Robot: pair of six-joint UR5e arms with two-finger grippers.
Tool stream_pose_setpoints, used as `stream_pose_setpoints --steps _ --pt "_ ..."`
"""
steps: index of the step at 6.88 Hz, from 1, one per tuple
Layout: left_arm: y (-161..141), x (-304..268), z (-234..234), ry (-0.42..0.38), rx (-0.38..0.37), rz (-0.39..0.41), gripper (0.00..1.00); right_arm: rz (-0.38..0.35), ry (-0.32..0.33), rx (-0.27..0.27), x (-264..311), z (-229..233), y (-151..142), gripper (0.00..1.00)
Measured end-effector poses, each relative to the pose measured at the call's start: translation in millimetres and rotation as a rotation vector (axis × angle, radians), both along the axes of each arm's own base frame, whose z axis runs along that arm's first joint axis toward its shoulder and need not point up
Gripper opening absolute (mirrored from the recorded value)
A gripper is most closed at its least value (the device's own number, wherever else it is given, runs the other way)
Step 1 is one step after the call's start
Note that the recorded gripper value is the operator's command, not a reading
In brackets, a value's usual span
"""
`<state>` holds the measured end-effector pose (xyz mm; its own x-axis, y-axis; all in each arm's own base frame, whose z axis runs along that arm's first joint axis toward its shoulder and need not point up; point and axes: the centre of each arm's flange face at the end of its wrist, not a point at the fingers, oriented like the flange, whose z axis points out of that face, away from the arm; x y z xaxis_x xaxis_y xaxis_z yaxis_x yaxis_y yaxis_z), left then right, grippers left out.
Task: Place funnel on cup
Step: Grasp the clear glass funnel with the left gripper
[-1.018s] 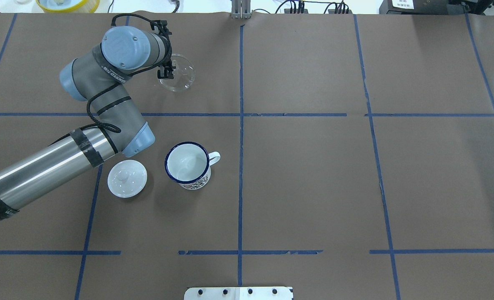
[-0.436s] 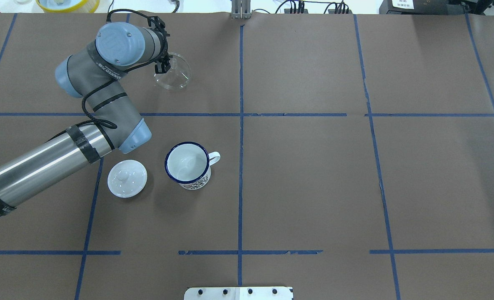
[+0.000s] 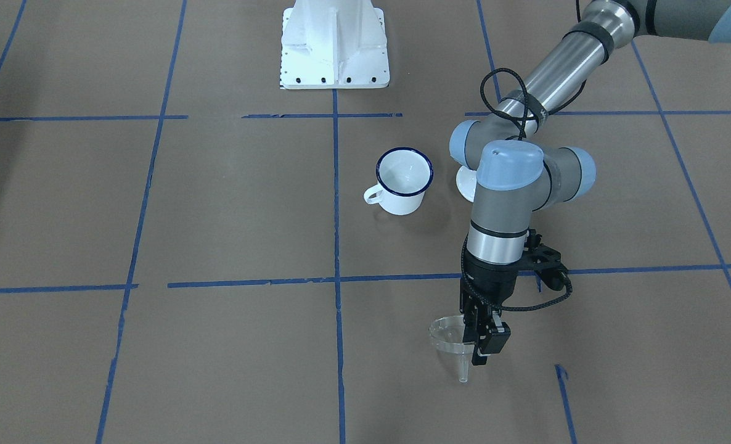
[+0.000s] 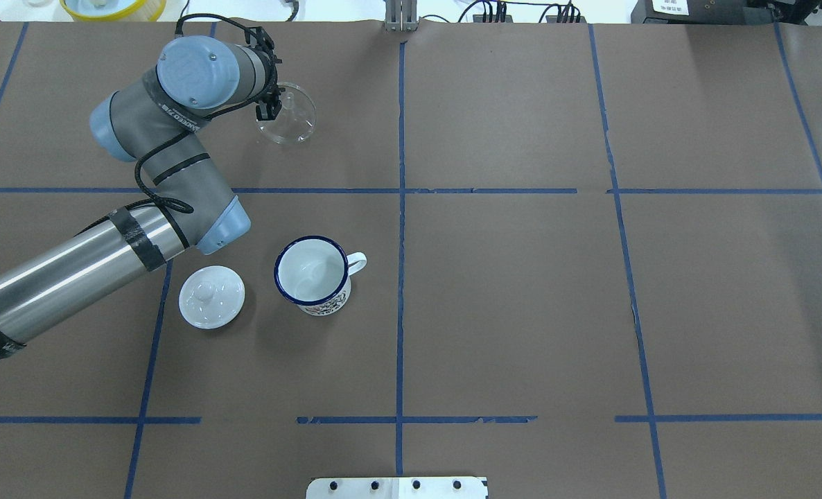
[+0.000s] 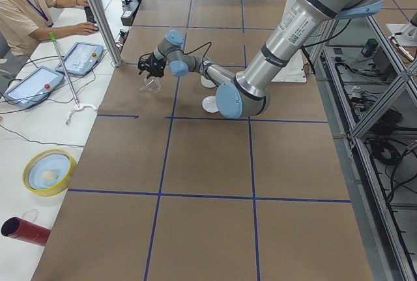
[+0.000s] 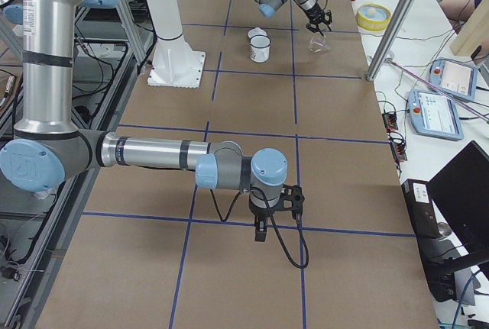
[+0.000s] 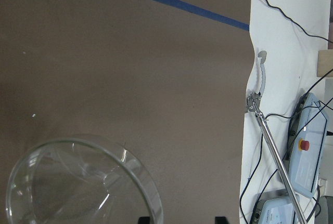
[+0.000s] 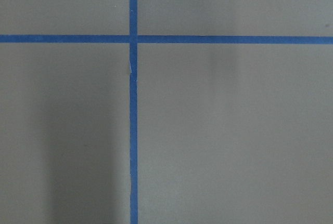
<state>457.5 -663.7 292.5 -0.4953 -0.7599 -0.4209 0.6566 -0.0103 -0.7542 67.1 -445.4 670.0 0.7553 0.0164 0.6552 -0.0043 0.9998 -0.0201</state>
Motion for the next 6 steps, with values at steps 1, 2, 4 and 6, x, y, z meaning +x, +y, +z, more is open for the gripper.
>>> stream_pose_setpoints --steps 1,2,4,6 --pt "-0.8 1.5 4.4 -0.008 -0.004 0.003 0.51 0.000 0.000 0.000 0.0 0.0 0.0 1.00" --pt "-1.5 2.6 8.7 -0.017 -0.006 0.006 0.43 0.000 0.000 0.000 0.0 0.0 0.0 1.00" --pt "-1.8 3.2 10.2 -0.027 0.001 0.013 0.00 0.000 0.000 0.000 0.0 0.0 0.0 1.00" --pt "-1.8 3.2 9.6 -0.041 0.017 0.026 0.00 0.000 0.000 0.000 0.0 0.0 0.0 1.00"
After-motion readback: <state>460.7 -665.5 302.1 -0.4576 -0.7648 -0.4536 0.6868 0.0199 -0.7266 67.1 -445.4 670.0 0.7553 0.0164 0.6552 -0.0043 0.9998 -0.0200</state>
